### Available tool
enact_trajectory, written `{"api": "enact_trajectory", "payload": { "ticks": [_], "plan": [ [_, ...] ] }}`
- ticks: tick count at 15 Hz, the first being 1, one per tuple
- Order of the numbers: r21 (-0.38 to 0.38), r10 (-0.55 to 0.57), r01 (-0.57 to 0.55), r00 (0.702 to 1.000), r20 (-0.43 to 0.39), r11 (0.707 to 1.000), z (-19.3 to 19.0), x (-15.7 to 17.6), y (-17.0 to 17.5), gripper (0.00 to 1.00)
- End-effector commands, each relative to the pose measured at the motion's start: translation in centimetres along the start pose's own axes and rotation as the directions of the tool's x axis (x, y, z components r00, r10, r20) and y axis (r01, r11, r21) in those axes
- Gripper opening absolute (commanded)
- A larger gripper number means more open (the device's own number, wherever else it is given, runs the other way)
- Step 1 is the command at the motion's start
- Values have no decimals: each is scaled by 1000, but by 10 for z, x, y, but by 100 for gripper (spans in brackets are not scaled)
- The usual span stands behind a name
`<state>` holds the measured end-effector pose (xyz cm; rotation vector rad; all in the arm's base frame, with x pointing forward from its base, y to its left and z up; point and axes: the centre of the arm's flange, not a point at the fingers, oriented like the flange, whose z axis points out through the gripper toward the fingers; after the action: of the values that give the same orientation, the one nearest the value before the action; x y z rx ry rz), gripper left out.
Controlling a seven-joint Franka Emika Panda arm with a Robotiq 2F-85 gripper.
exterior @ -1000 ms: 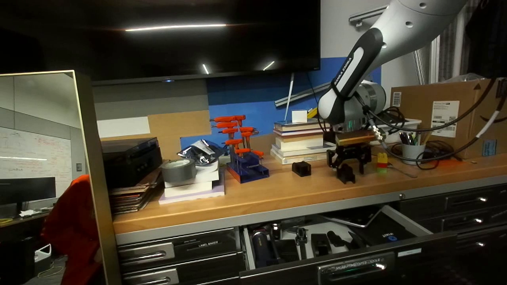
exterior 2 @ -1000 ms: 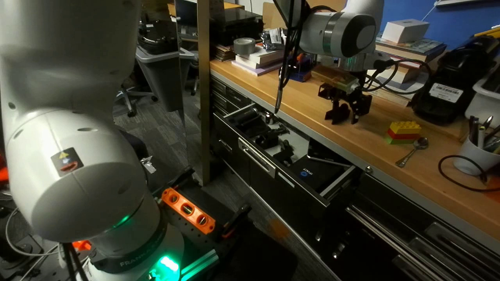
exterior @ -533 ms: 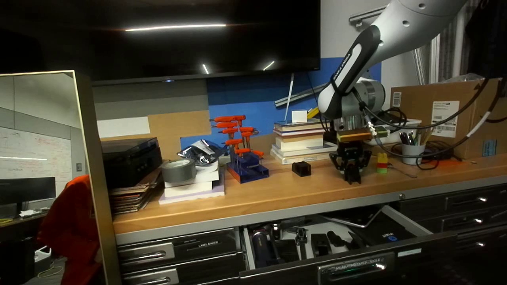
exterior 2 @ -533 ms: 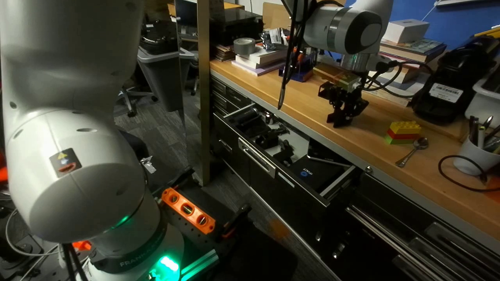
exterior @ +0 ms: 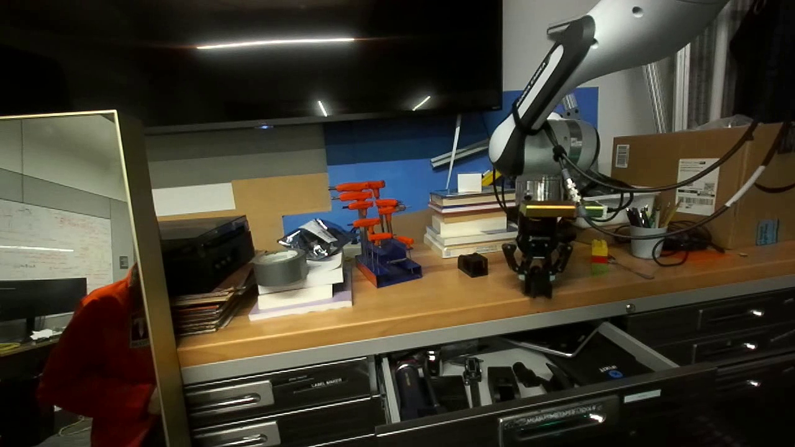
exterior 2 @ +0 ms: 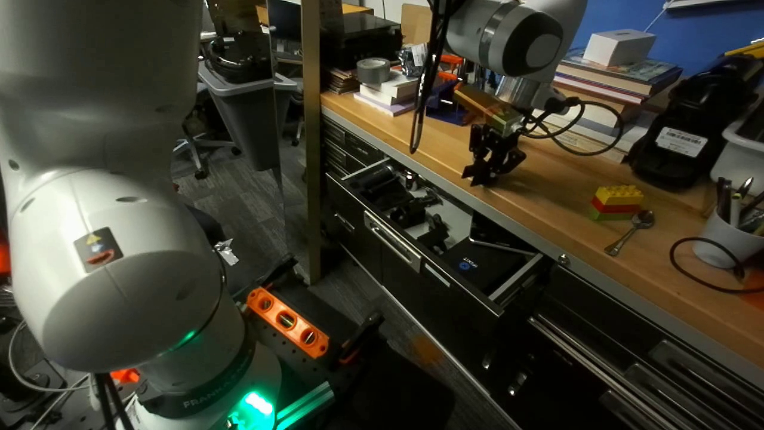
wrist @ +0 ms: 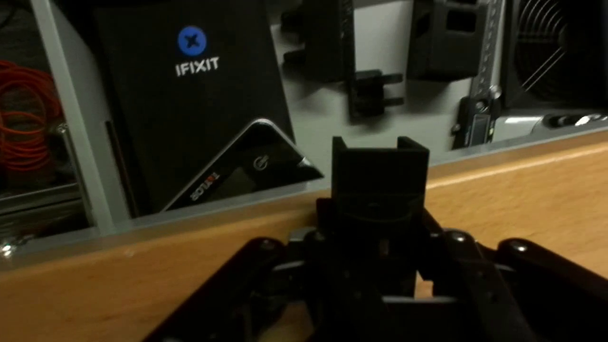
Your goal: Place the black objects inside the open drawer, push the drawer closed
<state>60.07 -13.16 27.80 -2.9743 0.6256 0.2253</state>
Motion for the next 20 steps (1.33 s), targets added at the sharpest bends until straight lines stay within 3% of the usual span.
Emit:
{"api": "enact_trajectory", "payload": {
  "ticks": [1, 7, 15, 20],
  "plan": [
    [82, -47, 43, 997, 56, 996, 8, -69, -17, 21],
    [143, -96, 78, 988, 122, 987, 51, -127, -58, 21],
    [157, -57, 46, 997, 61, 987, 106, -124, -100, 21],
    [225, 14, -18, 1000, 21, 974, 136, -119, -111, 21]
  ]
}}
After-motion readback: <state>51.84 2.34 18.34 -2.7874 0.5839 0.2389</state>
